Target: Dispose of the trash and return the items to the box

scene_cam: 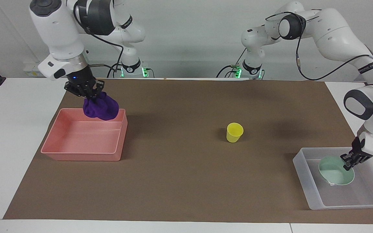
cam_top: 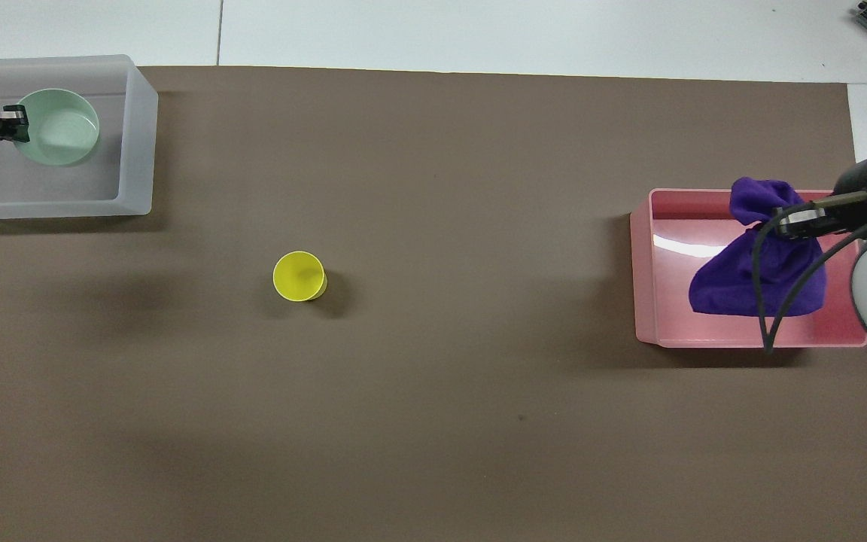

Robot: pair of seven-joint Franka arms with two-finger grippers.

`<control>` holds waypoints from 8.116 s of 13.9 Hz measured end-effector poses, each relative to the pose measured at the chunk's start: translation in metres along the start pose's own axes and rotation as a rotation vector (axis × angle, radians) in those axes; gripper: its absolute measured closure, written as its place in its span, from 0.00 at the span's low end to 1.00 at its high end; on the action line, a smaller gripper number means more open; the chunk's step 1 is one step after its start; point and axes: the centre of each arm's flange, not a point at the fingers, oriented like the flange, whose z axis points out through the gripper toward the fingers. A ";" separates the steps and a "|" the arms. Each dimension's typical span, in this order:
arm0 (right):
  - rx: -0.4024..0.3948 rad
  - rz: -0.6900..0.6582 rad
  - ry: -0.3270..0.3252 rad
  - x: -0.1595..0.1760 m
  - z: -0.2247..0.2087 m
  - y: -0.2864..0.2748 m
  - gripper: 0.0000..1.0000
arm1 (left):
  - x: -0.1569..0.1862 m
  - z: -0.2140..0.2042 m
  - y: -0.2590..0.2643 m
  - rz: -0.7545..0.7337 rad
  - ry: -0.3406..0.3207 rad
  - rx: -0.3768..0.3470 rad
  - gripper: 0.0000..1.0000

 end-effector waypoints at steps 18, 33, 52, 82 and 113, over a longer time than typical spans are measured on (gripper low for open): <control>0.008 0.087 -0.010 -0.032 0.247 0.055 0.60 | -0.004 0.015 -0.006 0.102 0.022 -0.024 0.07; 0.005 0.286 0.039 -0.030 0.022 -0.004 0.00 | -0.177 -0.083 0.257 0.300 -0.084 -0.101 0.00; 0.057 0.267 -0.022 -0.051 -0.071 0.006 0.00 | -0.243 -0.039 0.296 0.213 -0.012 -0.132 0.97; 0.059 0.217 -0.037 -0.057 -0.065 -0.002 0.00 | -0.018 0.023 0.003 -0.157 0.030 -0.021 0.80; 0.058 0.221 -0.027 -0.059 -0.070 0.000 0.00 | -0.151 -0.258 0.157 0.283 -0.128 -0.055 0.00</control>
